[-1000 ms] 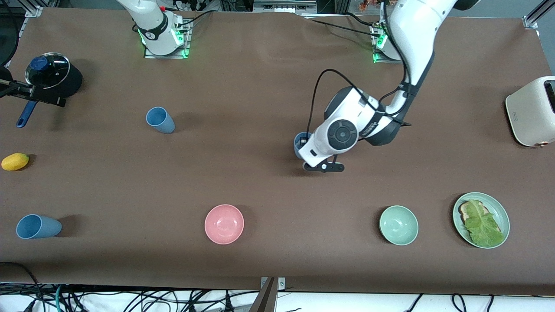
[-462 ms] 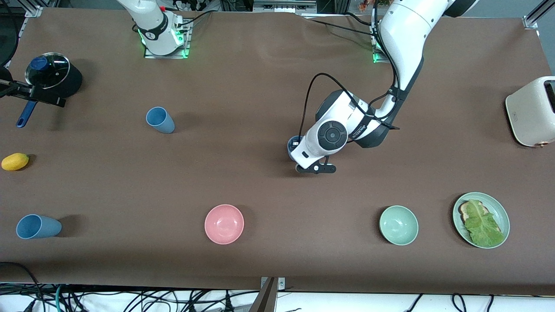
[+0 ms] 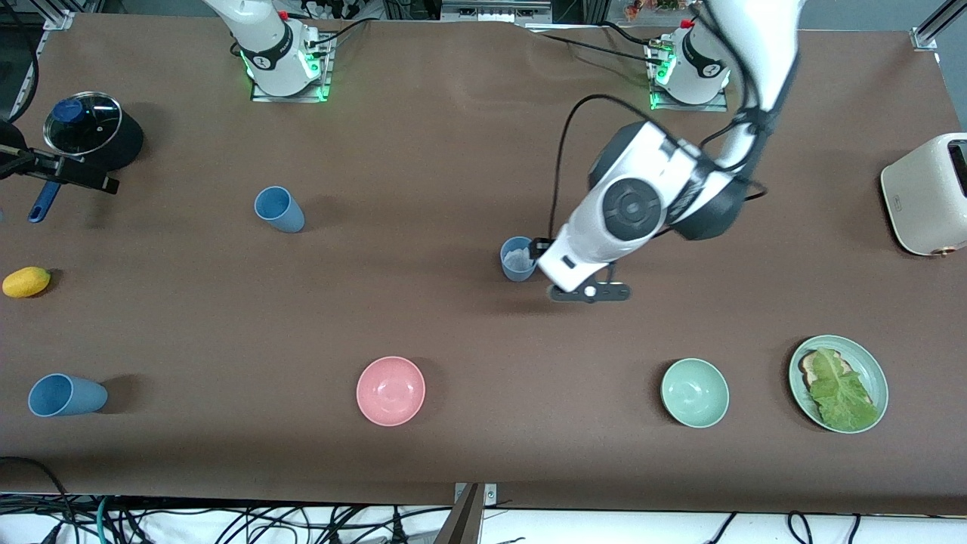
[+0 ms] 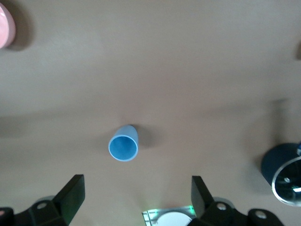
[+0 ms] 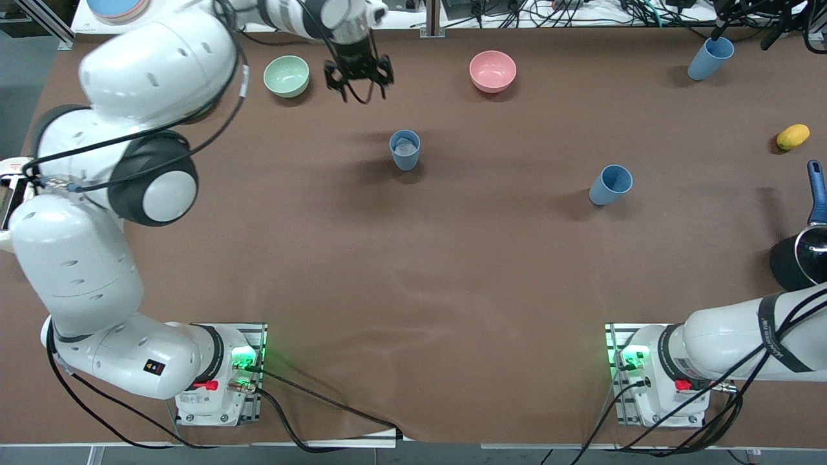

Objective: Stack blue cups with both arms
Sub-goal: 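Set the tissue cup down, open the left gripper and withdraw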

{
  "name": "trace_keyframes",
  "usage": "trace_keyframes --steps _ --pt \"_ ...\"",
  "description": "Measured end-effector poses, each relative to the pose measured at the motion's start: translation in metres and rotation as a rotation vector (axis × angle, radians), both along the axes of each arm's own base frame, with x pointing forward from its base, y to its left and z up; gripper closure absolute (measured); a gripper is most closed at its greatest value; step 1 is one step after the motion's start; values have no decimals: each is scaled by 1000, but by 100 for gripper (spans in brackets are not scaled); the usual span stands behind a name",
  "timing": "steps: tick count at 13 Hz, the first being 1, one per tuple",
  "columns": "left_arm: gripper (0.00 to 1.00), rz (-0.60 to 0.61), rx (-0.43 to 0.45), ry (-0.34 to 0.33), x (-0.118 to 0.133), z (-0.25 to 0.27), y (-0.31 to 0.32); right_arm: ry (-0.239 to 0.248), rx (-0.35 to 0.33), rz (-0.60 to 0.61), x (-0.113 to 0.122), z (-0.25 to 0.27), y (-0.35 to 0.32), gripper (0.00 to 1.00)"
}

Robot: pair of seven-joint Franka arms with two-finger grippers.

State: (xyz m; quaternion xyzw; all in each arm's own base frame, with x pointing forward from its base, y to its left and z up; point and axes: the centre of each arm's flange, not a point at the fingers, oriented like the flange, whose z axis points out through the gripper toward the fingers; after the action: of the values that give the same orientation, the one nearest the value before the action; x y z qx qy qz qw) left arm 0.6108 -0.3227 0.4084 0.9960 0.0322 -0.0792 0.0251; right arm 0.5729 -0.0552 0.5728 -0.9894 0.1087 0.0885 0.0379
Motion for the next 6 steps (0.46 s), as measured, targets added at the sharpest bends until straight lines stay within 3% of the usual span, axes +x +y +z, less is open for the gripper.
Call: trace_keyframes --steps 3,6 --pt "0 49 25 -41 10 54 57 -5 -3 -12 3 -4 -7 0" --pt "0 -26 39 2 4 90 111 -1 -9 -26 2 -5 -16 0"
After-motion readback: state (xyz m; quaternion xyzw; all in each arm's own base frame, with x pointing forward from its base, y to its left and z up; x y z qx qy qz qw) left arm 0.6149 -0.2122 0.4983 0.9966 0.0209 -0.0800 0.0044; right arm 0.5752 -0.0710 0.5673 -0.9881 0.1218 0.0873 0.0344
